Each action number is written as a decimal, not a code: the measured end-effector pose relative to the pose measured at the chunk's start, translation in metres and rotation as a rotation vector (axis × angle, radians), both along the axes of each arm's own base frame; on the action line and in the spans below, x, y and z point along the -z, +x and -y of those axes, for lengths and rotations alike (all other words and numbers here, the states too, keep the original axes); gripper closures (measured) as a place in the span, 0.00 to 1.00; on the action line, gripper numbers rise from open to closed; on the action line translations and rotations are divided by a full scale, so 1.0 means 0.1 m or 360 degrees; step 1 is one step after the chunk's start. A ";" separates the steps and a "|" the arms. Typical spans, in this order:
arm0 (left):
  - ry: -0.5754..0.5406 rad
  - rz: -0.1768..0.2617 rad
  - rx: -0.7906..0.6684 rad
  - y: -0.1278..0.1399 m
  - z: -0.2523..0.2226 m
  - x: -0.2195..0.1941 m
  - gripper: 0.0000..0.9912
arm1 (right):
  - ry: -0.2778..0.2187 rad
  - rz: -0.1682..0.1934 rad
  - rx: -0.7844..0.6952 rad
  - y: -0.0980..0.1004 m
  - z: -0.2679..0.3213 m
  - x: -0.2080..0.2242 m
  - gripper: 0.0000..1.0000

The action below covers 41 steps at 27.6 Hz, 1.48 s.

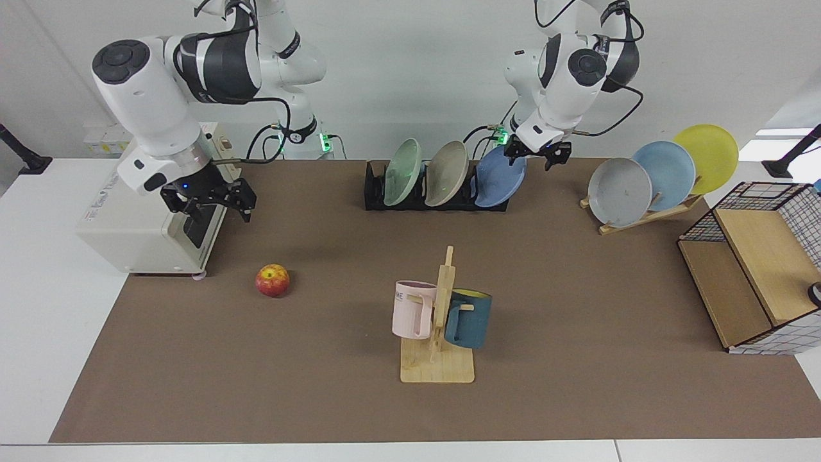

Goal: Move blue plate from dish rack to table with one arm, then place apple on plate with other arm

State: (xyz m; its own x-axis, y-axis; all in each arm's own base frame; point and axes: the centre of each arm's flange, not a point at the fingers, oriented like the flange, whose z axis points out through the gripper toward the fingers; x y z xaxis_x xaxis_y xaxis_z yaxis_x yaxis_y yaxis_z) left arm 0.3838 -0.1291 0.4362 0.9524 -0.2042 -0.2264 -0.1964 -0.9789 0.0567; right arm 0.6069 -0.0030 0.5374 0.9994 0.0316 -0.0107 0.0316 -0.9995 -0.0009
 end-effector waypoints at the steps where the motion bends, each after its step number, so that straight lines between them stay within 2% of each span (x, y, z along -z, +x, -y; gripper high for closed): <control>1: -0.0004 -0.0006 0.0001 -0.02 0.01 0.04 0.00 | -0.0002 -0.0001 -0.0003 0.04 -0.01 0.06 0.00; 7: -0.0006 -0.0041 0.0018 -0.11 0.05 0.20 0.03 | -0.0008 0.0010 -0.0028 0.22 -0.11 0.35 0.00; 10: -0.0003 -0.0038 0.0033 -0.13 0.08 0.19 0.21 | -0.0011 0.0026 -0.0045 0.29 -0.19 0.47 0.00; 13: 0.0002 -0.0036 0.0051 -0.16 0.14 0.19 0.21 | -0.0013 0.0033 -0.0070 0.33 -0.29 0.60 0.00; 14: 0.0005 -0.0036 0.0058 -0.17 0.16 0.19 0.28 | -0.0014 0.0033 -0.0077 0.34 -0.33 0.65 0.00; 17: 0.0023 -0.0032 0.0064 -0.21 0.27 0.19 0.28 | -0.0016 0.0025 -0.0090 0.37 -0.40 0.84 0.00; 18: 0.0028 -0.0031 0.0067 -0.23 0.30 0.19 0.34 | -0.0017 0.0022 -0.0093 0.38 -0.42 0.91 0.00; 22: 0.0035 -0.0028 0.0068 -0.25 0.35 0.18 0.38 | -0.0021 0.0007 -0.0095 0.38 -0.42 1.19 0.00; 23: 0.0036 -0.0029 0.0068 -0.25 0.35 0.18 0.49 | -0.0022 0.0000 -0.0093 0.37 -0.42 1.25 0.00; 25: 0.0037 -0.0029 0.0073 -0.26 0.36 0.18 0.54 | -0.0023 -0.0006 -0.0091 0.35 -0.40 1.34 0.00; 27: 0.0042 -0.0027 0.0083 -0.27 0.39 0.18 0.54 | -0.0024 -0.0008 -0.0089 0.32 -0.39 1.44 0.00; 29: 0.0048 -0.0027 0.0095 -0.29 0.41 0.18 0.68 | -0.0025 -0.0008 -0.0085 0.29 -0.37 1.55 0.00; 31: 0.0052 -0.0028 0.0102 -0.30 0.43 0.16 0.77 | -0.0026 -0.0008 -0.0080 0.26 -0.35 1.66 0.00; 32: 0.0051 -0.0025 0.0103 -0.30 0.43 0.15 0.87 | -0.0027 -0.0008 -0.0077 0.24 -0.34 1.71 0.00; 37: 0.0067 -0.0035 0.0110 -0.31 0.43 0.06 0.87 | -0.0028 -0.0015 -0.0060 0.15 -0.26 1.94 0.00; 41: 0.0096 -0.0009 0.0105 -0.28 0.43 -0.07 0.87 | -0.0029 -0.0010 -0.0053 0.09 -0.23 2.07 0.00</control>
